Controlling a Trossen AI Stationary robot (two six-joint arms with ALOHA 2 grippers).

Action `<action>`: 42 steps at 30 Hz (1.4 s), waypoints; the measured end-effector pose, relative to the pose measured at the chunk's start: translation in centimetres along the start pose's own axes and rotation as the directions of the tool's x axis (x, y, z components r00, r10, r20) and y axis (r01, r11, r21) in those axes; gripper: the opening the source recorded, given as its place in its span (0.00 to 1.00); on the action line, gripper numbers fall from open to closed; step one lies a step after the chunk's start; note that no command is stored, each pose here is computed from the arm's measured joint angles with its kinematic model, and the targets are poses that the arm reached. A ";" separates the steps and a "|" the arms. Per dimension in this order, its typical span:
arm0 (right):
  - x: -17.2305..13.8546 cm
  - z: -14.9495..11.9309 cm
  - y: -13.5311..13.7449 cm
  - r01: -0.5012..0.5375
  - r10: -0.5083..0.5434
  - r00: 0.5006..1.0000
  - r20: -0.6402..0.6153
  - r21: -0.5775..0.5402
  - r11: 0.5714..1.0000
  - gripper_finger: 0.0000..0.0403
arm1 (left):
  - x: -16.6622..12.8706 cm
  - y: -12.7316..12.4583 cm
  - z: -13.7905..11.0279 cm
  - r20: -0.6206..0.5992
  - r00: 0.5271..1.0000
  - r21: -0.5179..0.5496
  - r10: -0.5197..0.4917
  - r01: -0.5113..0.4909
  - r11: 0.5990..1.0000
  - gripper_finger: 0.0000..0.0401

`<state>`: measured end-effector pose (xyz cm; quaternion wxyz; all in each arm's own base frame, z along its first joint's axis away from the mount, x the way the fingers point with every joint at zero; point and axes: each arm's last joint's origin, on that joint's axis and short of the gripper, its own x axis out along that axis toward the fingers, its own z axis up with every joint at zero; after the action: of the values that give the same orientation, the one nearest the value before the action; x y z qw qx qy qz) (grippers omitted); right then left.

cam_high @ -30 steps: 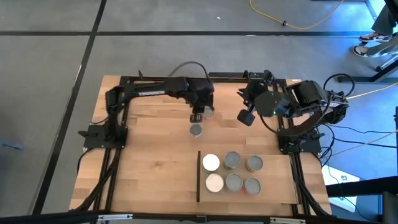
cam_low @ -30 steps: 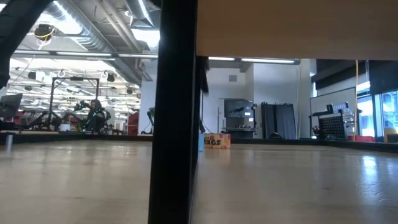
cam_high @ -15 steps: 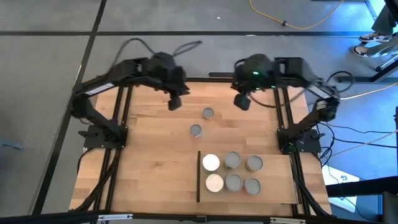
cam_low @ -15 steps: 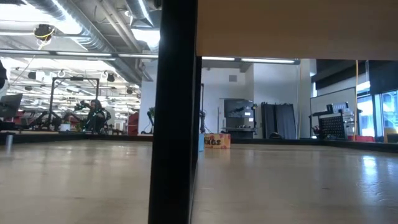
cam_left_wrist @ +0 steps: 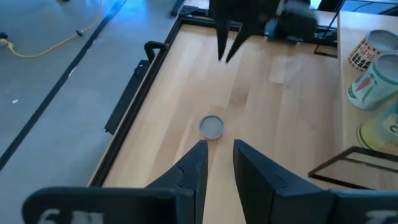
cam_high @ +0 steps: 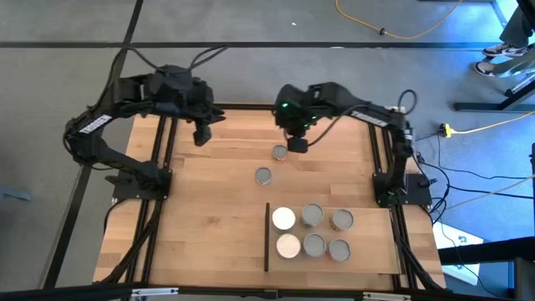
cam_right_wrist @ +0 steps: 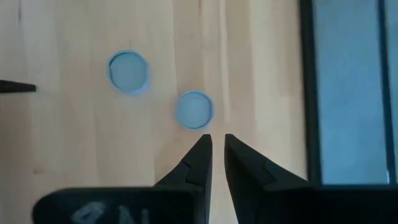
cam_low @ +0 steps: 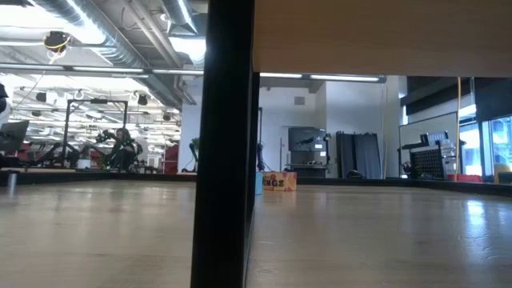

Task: Pick and place cans onto a shelf
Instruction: Put the canned pineapple rings on the shelf

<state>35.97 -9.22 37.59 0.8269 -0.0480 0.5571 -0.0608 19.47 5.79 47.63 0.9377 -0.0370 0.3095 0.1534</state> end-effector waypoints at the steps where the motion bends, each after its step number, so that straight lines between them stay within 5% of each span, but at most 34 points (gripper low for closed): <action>1: 0.8 0.2 0.0 -0.005 0.005 1.000 -0.018 0.011 1.000 0.11 | -0.2 0.0 0.0 0.004 1.000 -0.001 0.000 0.000 1.000 0.17; 7: 6.0 1.0 -0.4 -0.066 0.087 0.989 -0.117 0.173 0.983 0.11 | -1.8 0.1 -0.7 0.010 1.000 -0.002 -0.001 0.001 1.000 0.17; 16: 10.9 1.3 -0.1 -0.160 0.196 0.958 -0.208 0.179 0.971 0.09 | -2.4 0.1 -1.0 0.008 1.000 0.000 0.001 -0.001 1.000 0.17; 23: 13.5 1.3 -0.2 -0.100 0.173 0.948 -0.269 0.263 0.960 0.02 | -2.4 0.1 -1.0 0.007 1.000 -0.001 0.001 -0.001 1.000 0.17; 31: 16.7 0.1 -1.3 0.014 0.149 0.903 -0.403 0.375 0.927 0.18 | -2.4 0.1 -1.0 0.007 1.000 -0.001 0.001 -0.001 1.000 0.17; 42: 20.0 -0.2 -2.5 0.038 0.142 0.905 -0.401 0.410 0.912 0.19 | -2.4 0.1 -1.0 0.011 1.000 -0.016 0.001 -0.001 1.000 0.17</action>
<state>43.15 -14.79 19.56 0.6796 0.1551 0.6985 -0.1619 17.06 5.09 48.25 0.9390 -0.0434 0.3032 0.1564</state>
